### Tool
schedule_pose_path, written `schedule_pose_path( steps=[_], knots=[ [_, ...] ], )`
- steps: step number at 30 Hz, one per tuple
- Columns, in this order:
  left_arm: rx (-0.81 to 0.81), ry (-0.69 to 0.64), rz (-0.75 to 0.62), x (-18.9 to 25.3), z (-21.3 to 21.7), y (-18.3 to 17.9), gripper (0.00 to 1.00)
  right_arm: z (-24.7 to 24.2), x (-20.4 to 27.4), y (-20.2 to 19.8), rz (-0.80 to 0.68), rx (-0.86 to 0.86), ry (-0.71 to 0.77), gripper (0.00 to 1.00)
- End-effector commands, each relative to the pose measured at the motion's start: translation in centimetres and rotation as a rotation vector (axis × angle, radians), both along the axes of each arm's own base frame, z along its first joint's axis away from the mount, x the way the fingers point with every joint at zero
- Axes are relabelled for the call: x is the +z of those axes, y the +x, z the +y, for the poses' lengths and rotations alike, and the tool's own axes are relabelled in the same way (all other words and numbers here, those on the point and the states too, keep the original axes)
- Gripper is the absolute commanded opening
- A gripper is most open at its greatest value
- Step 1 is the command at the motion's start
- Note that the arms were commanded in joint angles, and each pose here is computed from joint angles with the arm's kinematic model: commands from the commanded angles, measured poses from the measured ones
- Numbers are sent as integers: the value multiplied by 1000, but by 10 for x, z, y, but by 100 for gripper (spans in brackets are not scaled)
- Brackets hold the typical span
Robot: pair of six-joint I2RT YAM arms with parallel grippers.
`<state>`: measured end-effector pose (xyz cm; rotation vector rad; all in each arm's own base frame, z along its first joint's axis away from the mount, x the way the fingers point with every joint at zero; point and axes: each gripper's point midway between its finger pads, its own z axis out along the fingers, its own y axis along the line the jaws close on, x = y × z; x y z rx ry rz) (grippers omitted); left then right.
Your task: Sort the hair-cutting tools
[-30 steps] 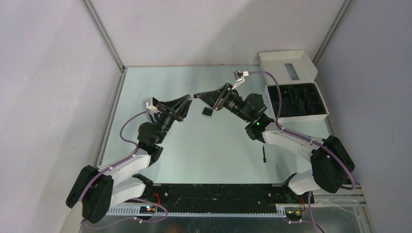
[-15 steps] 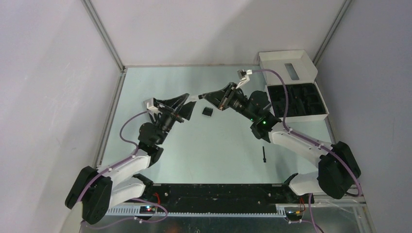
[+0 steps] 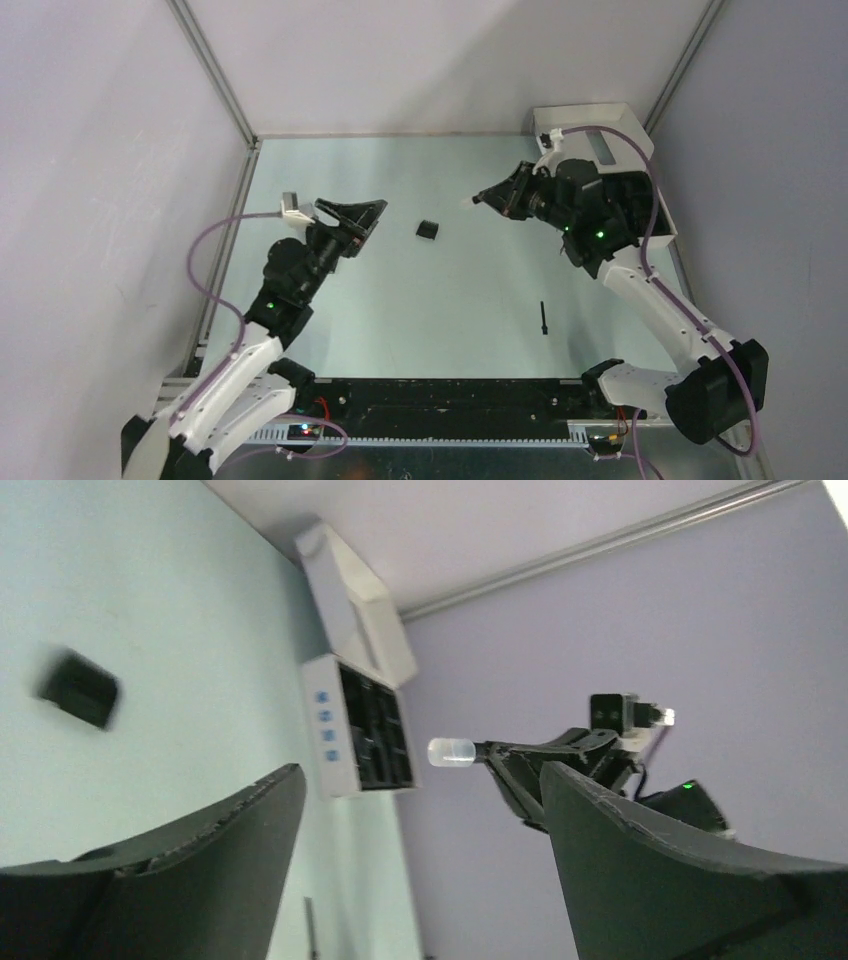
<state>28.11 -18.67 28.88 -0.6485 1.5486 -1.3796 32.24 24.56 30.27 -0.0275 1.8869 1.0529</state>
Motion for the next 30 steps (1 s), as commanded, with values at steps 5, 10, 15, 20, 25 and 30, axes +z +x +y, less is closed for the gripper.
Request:
schedule_pose_path(
  steps=[5, 10, 15, 20, 25, 30],
  knots=[
    [244, 753, -68, -6, 85, -21, 97, -87, -36, 1, 204, -146, -348, 0],
    [365, 976, -78, 0, 129, -38, 100, -137, -60, 17, 331, -261, -531, 0],
    [421, 1125, -52, -15, 155, -48, 100, -185, -74, 27, 441, -373, -666, 0],
    [451, 1194, -32, -26, 166, -48, 100, -223, -92, 44, 520, -457, -787, 0],
    [479, 1229, -1, -43, 171, -42, 100, -247, -111, 64, 567, -494, -878, 0],
    [476, 1261, 2, -53, 170, -36, 100, -255, -126, 87, 577, -470, -949, 0]
  ],
)
